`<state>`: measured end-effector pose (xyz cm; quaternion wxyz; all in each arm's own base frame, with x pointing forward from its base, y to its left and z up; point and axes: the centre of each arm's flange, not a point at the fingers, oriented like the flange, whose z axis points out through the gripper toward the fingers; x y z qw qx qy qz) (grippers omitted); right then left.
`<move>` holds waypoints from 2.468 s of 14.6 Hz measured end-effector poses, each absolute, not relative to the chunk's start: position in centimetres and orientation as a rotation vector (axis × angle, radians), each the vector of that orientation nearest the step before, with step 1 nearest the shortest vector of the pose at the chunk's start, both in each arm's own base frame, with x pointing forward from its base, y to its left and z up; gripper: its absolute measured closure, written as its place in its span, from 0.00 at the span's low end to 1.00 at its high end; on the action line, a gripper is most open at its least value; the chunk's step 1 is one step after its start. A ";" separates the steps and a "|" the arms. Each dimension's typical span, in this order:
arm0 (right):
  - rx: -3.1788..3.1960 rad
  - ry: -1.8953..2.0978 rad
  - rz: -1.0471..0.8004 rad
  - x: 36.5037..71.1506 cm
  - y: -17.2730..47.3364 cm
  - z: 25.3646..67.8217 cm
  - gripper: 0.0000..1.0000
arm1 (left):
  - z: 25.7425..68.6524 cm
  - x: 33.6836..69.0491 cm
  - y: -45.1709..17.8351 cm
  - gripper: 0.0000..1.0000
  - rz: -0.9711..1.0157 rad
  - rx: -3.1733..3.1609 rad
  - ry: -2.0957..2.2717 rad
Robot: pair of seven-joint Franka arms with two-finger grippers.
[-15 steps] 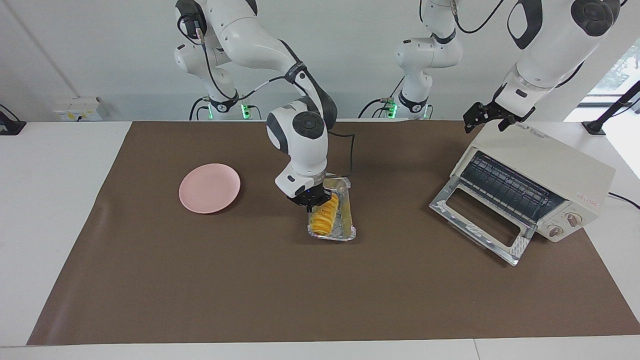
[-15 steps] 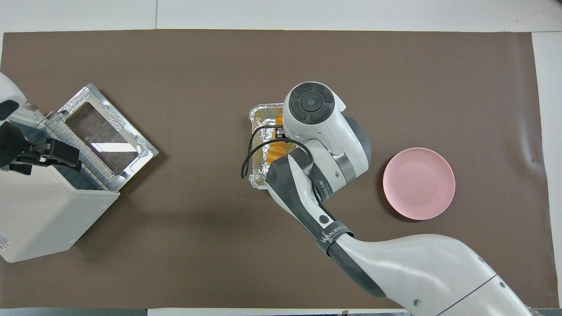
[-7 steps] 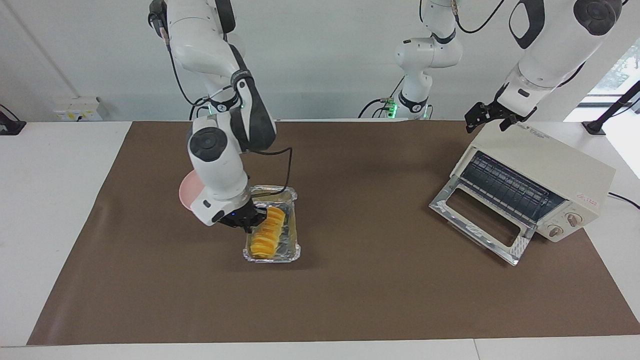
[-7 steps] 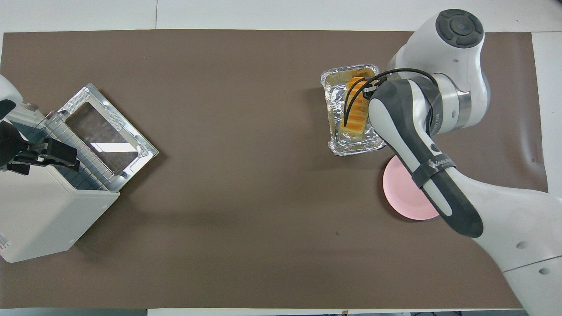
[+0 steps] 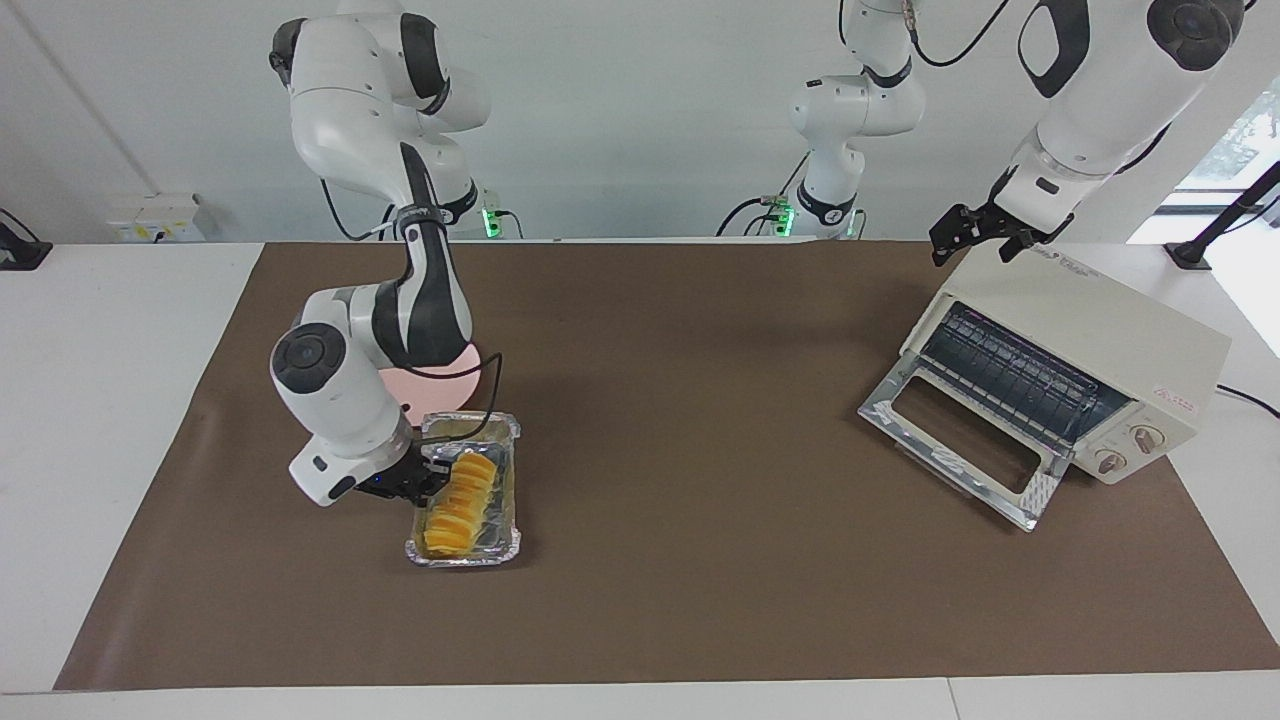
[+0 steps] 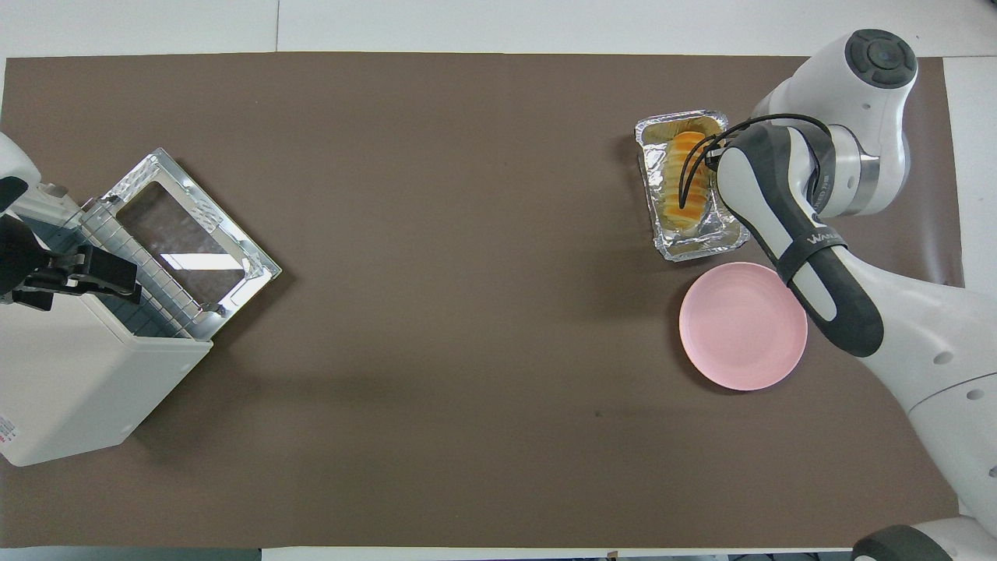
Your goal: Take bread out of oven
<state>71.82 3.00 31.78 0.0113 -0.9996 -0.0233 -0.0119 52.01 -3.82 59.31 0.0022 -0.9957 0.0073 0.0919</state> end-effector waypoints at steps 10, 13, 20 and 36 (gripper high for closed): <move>-3.160 -0.141 0.019 71.4 3.2 35.3 0.41 | 59.3 52.0 -3.8 0.00 0.288 -3.124 0.023; -3.158 -0.197 0.024 70.7 5.9 37.6 0.12 | 59.3 52.0 -3.8 0.00 0.288 -3.124 0.023; -3.186 -0.286 0.000 69.9 9.8 34.6 0.00 | 59.3 52.0 -3.8 0.00 0.288 -3.124 0.023; -3.180 -0.271 -0.137 69.0 9.5 31.1 0.79 | 59.3 52.0 -3.8 0.00 0.288 -3.124 0.023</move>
